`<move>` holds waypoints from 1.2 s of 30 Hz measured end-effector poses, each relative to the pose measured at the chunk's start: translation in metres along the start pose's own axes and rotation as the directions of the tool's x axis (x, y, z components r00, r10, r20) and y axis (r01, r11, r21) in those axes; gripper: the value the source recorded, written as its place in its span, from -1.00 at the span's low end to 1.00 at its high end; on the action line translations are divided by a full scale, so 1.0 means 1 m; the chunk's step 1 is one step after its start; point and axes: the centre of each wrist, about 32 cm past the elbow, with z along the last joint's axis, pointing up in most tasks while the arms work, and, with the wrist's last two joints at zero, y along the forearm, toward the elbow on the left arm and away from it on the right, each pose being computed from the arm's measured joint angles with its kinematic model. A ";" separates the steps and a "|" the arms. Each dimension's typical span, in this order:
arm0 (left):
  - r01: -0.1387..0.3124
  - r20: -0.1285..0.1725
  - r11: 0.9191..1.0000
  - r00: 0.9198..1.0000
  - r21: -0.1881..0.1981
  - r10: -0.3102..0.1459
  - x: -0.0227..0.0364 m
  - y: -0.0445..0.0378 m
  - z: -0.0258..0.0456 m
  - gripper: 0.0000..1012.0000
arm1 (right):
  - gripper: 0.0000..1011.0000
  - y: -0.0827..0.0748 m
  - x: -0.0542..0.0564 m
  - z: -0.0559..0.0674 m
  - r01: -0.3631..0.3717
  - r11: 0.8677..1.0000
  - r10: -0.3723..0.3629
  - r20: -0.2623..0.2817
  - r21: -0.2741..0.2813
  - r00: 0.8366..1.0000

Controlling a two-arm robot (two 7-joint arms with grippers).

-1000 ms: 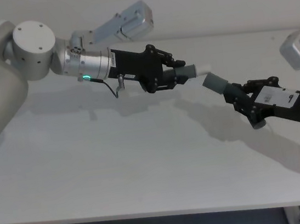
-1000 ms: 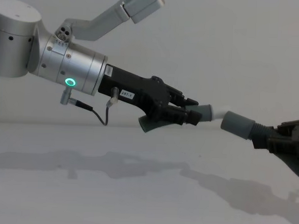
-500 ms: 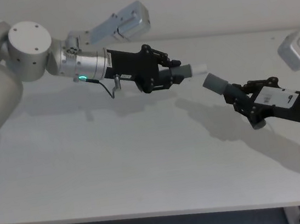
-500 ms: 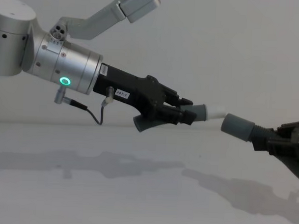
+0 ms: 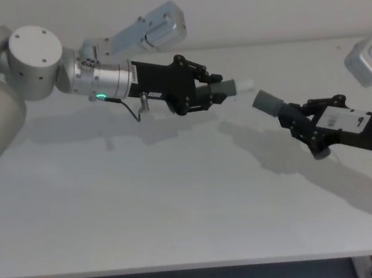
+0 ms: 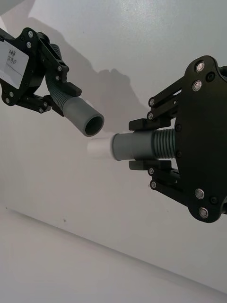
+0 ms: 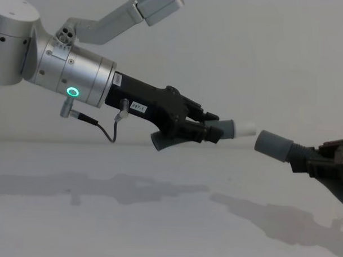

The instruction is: Use both hands to pick up one end of the pipe from the table, align the ends, and insert them.

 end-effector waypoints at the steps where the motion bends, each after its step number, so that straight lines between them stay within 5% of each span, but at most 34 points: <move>1: 0.000 0.000 1.000 1.000 0.000 0.000 0.0001 -0.0002 0.0002 -0.31 | -0.49 0.000 0.000 0.000 0.001 1.000 -0.001 0.000 0.000 1.000; 36: 0.016 0.003 1.000 1.000 -0.011 -0.016 0.0026 -0.0027 0.0043 -0.31 | -0.49 0.004 0.003 0.004 0.014 1.000 -0.014 -0.010 0.000 1.000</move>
